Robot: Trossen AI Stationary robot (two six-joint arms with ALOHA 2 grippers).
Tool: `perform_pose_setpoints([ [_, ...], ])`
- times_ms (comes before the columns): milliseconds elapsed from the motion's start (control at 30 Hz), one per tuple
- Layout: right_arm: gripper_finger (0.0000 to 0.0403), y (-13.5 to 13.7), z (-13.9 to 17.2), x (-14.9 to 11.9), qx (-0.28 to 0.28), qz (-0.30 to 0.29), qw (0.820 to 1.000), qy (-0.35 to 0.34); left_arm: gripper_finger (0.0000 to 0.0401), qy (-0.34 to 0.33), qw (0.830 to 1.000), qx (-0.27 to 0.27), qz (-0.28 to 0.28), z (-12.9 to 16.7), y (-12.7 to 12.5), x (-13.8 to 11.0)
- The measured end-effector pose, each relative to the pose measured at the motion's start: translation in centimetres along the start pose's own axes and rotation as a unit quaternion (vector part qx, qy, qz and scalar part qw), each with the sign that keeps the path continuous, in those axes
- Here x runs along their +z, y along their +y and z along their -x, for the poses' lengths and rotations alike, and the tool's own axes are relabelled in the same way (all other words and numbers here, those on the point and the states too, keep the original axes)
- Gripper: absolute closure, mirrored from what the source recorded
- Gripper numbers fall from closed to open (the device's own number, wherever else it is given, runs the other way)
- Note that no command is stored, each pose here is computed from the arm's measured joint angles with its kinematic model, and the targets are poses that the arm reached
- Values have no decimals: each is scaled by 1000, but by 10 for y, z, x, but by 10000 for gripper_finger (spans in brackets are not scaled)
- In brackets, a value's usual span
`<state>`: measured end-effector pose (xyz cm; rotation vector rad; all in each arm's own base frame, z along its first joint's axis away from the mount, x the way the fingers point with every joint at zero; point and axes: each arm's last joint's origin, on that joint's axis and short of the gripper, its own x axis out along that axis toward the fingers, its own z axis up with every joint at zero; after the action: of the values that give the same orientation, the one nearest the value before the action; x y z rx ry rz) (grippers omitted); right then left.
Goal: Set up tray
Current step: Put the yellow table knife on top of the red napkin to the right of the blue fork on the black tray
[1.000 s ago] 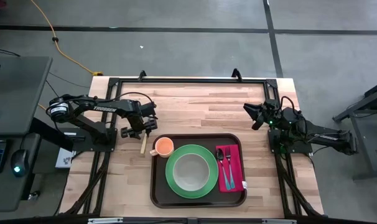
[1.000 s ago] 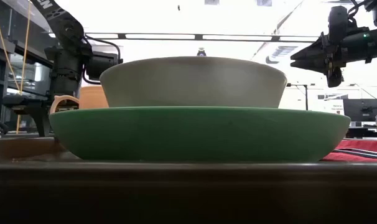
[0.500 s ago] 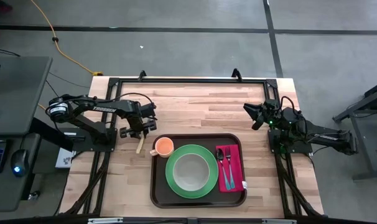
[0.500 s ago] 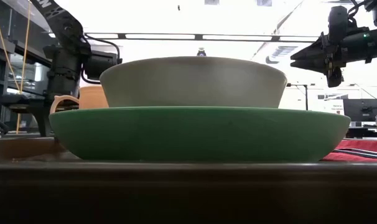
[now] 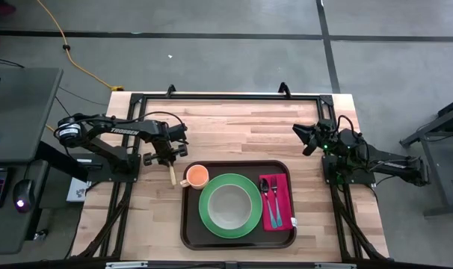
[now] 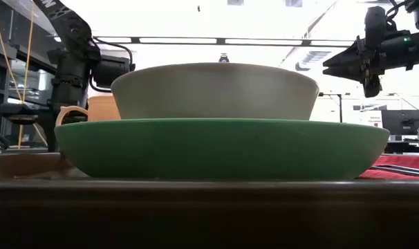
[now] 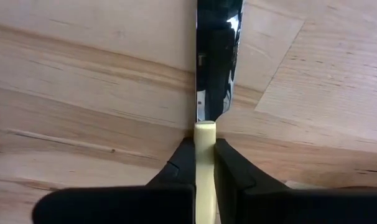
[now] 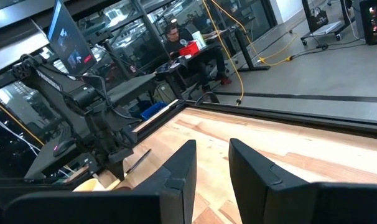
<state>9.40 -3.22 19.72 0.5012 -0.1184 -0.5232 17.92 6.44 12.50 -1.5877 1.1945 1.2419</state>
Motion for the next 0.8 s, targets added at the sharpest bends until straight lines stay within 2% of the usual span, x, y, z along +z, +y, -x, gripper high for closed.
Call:
perform_pose_setpoints([
  [433,330,0,0,0,2,-1,1000,1,341,-9,1000,-5,-5,3,-4,0],
  [667,330,0,0,0,2,-1,1000,1,339,-45,999,-4,-18,12,-11,1],
  [800,330,0,0,0,3,-2,1000,0,343,-98,995,-4,-26,17,-15,4],
])
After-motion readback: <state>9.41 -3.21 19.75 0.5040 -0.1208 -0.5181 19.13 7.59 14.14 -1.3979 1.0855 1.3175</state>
